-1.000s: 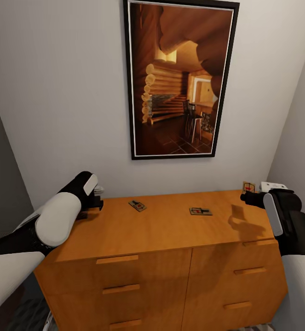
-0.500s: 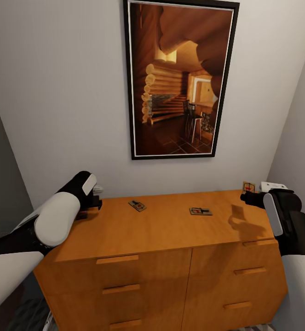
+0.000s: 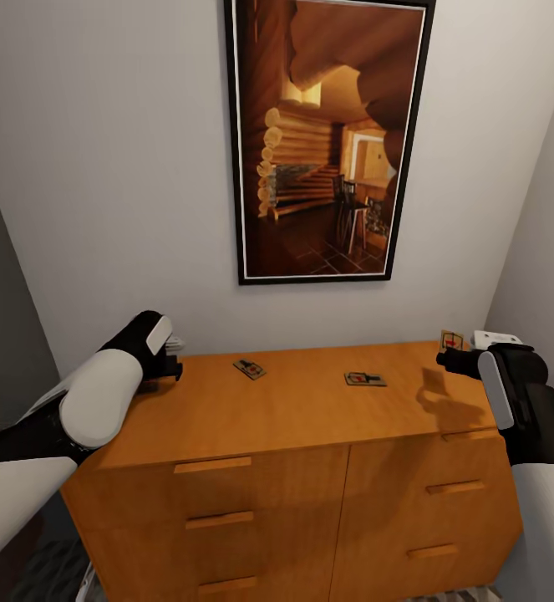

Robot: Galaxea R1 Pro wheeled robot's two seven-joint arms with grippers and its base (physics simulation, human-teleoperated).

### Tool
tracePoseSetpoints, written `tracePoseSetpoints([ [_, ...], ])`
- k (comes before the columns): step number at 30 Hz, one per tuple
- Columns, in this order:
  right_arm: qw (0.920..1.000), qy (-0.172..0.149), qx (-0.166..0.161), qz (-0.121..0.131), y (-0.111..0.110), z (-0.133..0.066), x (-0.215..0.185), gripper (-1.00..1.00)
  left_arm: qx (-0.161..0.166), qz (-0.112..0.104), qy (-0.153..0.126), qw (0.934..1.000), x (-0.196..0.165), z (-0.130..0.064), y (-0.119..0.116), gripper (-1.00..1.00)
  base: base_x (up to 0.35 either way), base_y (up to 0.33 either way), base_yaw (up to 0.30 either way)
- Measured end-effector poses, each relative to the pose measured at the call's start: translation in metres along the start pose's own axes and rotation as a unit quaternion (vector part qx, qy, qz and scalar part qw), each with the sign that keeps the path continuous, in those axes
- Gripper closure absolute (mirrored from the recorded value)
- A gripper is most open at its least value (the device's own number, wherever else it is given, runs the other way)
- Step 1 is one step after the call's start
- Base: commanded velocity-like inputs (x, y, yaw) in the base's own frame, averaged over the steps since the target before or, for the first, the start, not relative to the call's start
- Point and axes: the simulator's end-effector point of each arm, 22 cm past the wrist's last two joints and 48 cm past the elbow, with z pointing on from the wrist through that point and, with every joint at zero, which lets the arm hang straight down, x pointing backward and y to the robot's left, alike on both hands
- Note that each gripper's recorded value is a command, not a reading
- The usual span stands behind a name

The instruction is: Take the four mousetraps from the cabinet in the bathroom and place them on the bathroom floor. Make sure all four end up on the same floor surface, and ensure that at least two of them are either under or directly next to the same bathroom sink.

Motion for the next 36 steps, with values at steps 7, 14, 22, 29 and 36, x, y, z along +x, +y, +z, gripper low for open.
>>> tracePoseSetpoints([
  [7, 1.0000, 0.000, 0.000, 0.000, 0.000, 0.005, 0.010, 1.00, -0.004, -0.004, -0.002, 1.0000, 0.003, 0.009, 0.006, -1.00, 0.000, 0.000, 0.000],
  [14, 1.0000, 0.000, 0.000, 0.000, -0.001, 0.005, 0.010, 1.00, -0.007, -0.013, -0.013, 0.9998, -0.005, 0.005, 0.013, -1.00, 0.000, 0.000, 0.000],
  [22, 1.0000, 0.001, 0.000, 0.000, 0.000, 0.005, 0.010, 1.00, -0.010, -0.019, -0.021, 0.9995, -0.011, 0.001, 0.018, -1.00, 0.000, 0.000, 0.000],
  [29, 1.0000, 0.001, 0.000, 0.000, 0.000, 0.005, 0.011, 1.00, -0.010, -0.020, -0.022, 0.9995, -0.011, 0.001, 0.018, -1.00, 0.000, 0.000, 0.000],
  [36, 1.0000, 0.001, 0.000, 0.000, 0.000, 0.005, 0.011, 1.00, -0.009, -0.018, -0.020, 0.9996, -0.010, 0.002, 0.016, -1.00, 0.000, 0.000, 0.000],
])
